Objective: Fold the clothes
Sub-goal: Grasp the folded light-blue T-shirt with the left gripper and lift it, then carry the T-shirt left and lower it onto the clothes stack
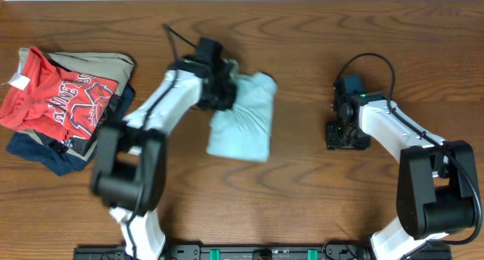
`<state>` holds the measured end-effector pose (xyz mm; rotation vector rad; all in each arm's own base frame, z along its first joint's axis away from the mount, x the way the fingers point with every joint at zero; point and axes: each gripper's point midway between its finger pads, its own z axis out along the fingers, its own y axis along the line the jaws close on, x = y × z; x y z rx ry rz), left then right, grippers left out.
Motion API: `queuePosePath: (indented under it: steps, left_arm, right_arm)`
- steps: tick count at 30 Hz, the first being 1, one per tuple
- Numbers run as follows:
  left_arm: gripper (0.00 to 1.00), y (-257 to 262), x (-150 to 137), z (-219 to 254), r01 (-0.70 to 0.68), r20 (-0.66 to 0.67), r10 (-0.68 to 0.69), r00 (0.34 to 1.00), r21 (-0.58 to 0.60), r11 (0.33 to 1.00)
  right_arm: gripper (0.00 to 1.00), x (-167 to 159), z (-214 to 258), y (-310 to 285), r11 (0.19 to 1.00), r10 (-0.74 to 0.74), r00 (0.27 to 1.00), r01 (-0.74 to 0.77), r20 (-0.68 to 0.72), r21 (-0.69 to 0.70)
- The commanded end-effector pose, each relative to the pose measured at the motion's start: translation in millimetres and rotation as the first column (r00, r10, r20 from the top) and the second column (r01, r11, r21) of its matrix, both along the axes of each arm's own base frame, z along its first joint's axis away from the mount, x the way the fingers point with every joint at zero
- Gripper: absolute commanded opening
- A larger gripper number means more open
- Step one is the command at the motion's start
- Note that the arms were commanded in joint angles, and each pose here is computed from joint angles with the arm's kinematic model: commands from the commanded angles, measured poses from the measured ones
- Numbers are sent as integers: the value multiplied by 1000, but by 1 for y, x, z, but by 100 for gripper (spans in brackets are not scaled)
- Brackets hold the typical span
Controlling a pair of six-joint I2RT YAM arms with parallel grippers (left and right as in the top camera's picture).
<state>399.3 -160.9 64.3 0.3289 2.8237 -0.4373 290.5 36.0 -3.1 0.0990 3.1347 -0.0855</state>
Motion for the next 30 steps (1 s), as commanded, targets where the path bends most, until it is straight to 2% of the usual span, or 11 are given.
queuePosePath:
  steps: [1, 4, 9, 14, 25, 30]
  left_arm:
    - [6, 60, 24, 59, -159, 219, 122, 968, 164, 973]
    - [6, 97, 33, 99, -272, 346, 195, 918, 190, 943]
    - [6, 162, 41, 162, -470, 532, 320, 784, 172, 866]
    - [7, 210, 43, 194, -579, 617, 400, 677, 111, 808]
    - [7, 314, 30, 205, -757, 660, 537, 525, 74, 650]
    - [8, 360, 18, 188, -816, 636, 596, 490, 95, 570]
  right_arm:
    - [49, 4, 6, -13, 999, -20, 1000, 20, 19, -25]
    - [49, 2, 6, -18, 999, -34, 999, 34, 8, -27]
    - [49, 1, 6, -21, 999, -47, 999, 47, 4, -27]
    - [49, 0, 6, -21, 999, -46, 999, 46, 0, -28]
    - [49, 0, 6, -21, 999, -47, 999, 47, -1, -28]
    - [50, 0, 6, -21, 999, -46, 999, 46, -2, -28]
